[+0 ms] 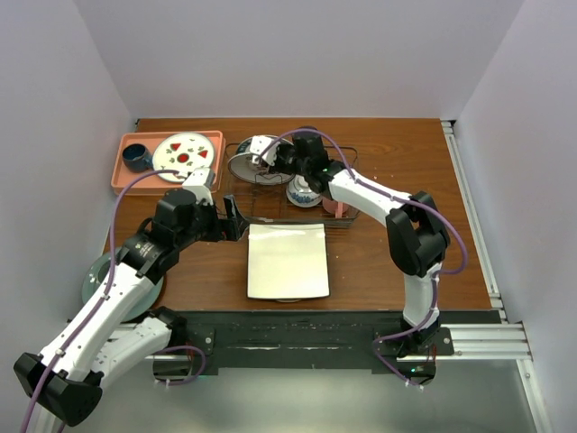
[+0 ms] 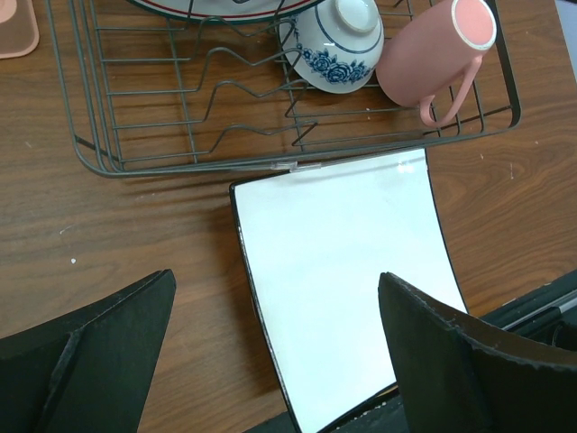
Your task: Load the mixed dishes into the dish rack
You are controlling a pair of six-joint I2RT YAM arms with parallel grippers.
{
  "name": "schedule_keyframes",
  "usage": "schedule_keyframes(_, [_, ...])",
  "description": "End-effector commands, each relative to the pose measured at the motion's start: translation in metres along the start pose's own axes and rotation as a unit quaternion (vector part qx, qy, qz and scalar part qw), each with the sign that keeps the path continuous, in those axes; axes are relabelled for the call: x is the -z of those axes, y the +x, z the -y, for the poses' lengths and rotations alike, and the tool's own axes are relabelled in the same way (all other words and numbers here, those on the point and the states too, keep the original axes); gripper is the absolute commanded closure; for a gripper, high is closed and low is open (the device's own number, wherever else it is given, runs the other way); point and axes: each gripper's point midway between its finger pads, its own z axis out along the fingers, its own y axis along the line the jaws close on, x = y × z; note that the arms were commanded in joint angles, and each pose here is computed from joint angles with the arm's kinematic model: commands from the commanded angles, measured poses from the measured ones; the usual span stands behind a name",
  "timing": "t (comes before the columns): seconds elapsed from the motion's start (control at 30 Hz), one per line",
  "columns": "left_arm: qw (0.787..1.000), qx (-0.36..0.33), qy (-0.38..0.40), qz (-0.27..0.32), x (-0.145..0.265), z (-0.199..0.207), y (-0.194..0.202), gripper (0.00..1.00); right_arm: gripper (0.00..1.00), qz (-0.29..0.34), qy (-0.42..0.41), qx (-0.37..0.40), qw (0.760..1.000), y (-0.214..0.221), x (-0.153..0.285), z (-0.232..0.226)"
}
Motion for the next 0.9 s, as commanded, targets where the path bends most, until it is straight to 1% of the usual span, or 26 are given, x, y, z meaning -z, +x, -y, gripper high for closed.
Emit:
schedule_keyframes(0.0, [1.000,-0.009,0.007,0.013,0.002,0.003,-0.009,0.00,0.64,0.020,0.071,-0.016,0.997,-0.016,0.008,0.054])
schedule_keyframes(0.03, [1.000,-0.009,0.008,0.013,0.002,0.003,-0.009,0.00,0.61,0.019,0.073,-0.018,0.997,-0.015,0.008,0.055])
schedule_keyframes(0.27, [1.000,-0.008,0.007,0.014,0.003,0.003,-0.009,0.00,0.55,0.021,0.092,-0.040,0.995,-0.019,0.011,0.065])
schedule_keyframes(0.43, [1.000,-0.008,0.007,0.013,0.003,0.002,-0.008,0.00,0.43,0.028,0.115,-0.053,0.992,-0.027,0.020,0.076])
schedule_keyframes(0.5, [1.000,-0.009,0.008,0.015,0.003,0.003,-0.009,0.00,0.41,0.007,0.120,-0.063,0.991,-0.019,0.018,0.077])
schedule_keyframes(0.53, [1.000,-0.008,0.009,0.013,0.003,0.003,-0.008,0.00,0.39,0.007,0.130,-0.066,0.989,-0.022,0.020,0.084])
schedule_keyframes(0.67, [1.000,-0.009,0.009,0.014,0.003,0.003,-0.007,0.00,0.37,-0.008,0.154,-0.085,0.984,-0.015,0.023,0.090])
schedule_keyframes(0.87, [1.000,-0.009,0.011,0.014,0.004,0.003,-0.007,0.00,0.37,0.001,0.161,-0.110,0.981,-0.025,0.036,0.094])
